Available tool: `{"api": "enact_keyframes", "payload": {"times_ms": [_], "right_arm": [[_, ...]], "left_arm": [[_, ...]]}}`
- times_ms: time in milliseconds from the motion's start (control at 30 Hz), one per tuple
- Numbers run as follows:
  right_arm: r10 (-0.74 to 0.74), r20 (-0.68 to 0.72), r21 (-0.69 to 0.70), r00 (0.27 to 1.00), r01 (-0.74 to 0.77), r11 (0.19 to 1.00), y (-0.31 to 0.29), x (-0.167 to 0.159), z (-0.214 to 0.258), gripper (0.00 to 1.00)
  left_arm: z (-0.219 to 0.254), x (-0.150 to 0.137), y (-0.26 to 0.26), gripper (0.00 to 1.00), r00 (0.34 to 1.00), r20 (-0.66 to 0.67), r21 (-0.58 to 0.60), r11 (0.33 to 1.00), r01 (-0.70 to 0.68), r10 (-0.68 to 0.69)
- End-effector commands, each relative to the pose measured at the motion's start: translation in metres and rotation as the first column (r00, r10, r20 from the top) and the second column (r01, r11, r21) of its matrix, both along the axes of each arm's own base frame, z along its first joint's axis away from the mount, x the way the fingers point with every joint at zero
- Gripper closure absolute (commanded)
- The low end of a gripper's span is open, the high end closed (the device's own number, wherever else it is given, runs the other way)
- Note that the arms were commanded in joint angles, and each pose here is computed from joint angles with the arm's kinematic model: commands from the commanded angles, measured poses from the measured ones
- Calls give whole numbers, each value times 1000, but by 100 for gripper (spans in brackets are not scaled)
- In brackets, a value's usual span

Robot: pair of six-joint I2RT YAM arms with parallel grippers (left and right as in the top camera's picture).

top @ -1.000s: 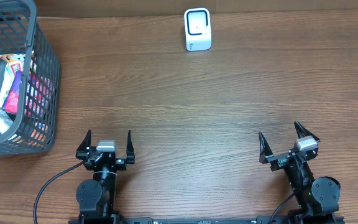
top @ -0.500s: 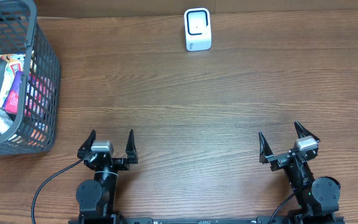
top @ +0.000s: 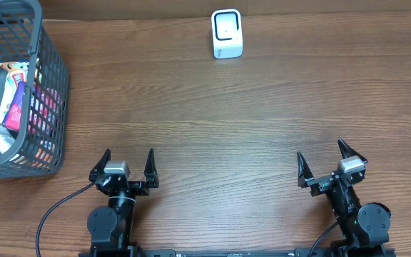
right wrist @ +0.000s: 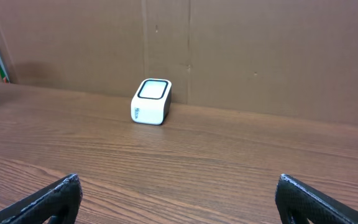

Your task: Scan the item barcode

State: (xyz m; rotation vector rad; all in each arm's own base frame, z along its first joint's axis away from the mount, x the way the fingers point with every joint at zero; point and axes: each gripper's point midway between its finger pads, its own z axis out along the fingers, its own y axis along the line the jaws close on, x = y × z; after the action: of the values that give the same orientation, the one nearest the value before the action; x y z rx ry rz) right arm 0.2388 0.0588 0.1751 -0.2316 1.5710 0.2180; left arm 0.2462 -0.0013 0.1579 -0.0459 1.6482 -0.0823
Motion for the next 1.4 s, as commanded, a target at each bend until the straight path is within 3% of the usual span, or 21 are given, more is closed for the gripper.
{"api": "enact_keyframes", "payload": {"times_ms": [0, 333, 500, 833, 1000, 1233, 1367], "right_arm": [[10, 1, 3, 1000, -10, 1000, 2, 0, -2, 0], [10, 1, 3, 1000, -10, 1000, 2, 0, -2, 0], [10, 1, 3, 1000, -10, 1000, 2, 0, -2, 0], [10, 2, 3, 1000, -10, 1000, 2, 0, -2, 0], [10, 1, 3, 1000, -10, 1000, 2, 0, -2, 0], [10, 1, 3, 1000, -10, 1000, 2, 0, -2, 0], [10, 1, 3, 1000, -10, 1000, 2, 0, -2, 0]], "left_arm": [[0, 0, 0, 0, 1000, 7, -15, 1000, 1, 0], [1, 0, -3, 0, 1000, 12, -17, 1000, 21, -21], [8, -1, -11, 0, 997, 27, 53, 996, 68, -70], [73, -17, -1, 0, 999, 36, 84, 996, 6, -10], [119, -15, 0, 0, 999, 52, 16, 1000, 1, -2], [168, 9, 12, 0, 988, -143, -8, 998, -64, 62], [213, 28, -2, 0, 967, -253, 24, 999, 35, -28]]}}
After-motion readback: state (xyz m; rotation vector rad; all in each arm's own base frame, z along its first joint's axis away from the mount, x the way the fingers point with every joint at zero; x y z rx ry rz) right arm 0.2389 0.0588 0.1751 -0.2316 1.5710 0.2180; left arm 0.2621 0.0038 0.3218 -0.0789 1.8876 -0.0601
